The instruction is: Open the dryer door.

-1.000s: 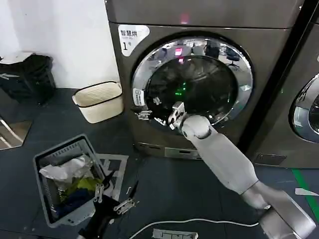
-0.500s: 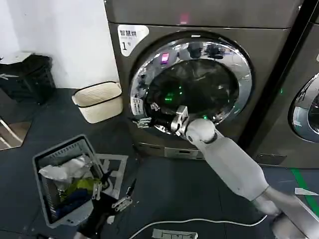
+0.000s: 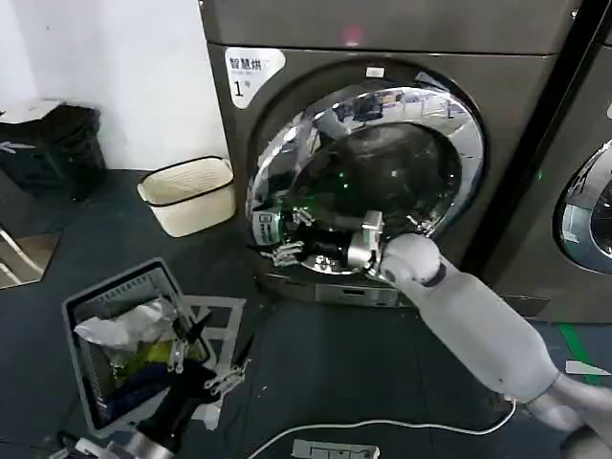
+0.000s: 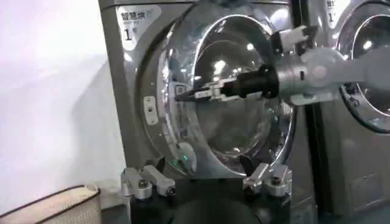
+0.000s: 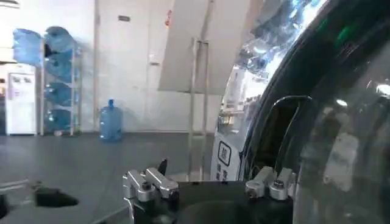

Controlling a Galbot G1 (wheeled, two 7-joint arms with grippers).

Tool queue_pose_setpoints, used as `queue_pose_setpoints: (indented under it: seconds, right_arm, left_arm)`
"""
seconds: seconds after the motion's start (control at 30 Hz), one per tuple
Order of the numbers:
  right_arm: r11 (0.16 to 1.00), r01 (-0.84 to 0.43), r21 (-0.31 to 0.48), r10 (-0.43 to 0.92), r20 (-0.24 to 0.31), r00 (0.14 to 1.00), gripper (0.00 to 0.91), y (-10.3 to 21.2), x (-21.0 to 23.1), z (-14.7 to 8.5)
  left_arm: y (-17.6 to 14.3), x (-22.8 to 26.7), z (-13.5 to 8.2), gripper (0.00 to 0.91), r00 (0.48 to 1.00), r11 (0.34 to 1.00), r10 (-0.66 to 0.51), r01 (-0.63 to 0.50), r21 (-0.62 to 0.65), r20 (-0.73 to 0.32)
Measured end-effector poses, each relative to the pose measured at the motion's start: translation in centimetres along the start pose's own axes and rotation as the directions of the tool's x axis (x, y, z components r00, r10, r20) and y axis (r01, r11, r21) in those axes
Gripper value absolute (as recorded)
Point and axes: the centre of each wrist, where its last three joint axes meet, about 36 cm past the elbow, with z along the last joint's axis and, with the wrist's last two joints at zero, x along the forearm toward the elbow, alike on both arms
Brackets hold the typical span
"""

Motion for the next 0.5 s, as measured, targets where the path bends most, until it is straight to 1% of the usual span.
queue_pose_setpoints:
  seconds: [0.17, 0.5]
  right_arm:
    - [1.0, 0.024, -0.005, -0.024, -0.012, 1.0, 0.907, 0.6, 1.7, -0.2]
    - [0.993, 0.118, -0.006, -0.119, -0.031, 0.992, 0.907, 1.8, 4.5, -0.6]
  left_arm:
    - [2.4, -0.1, -0.3, 0.907, 1.0, 1.0, -0.009, 0.009, -0.003, 0.005]
    - [6.7, -1.9, -0.5, 0.907, 0.999, 0.999, 0.033, -0.033, -0.016, 0.027]
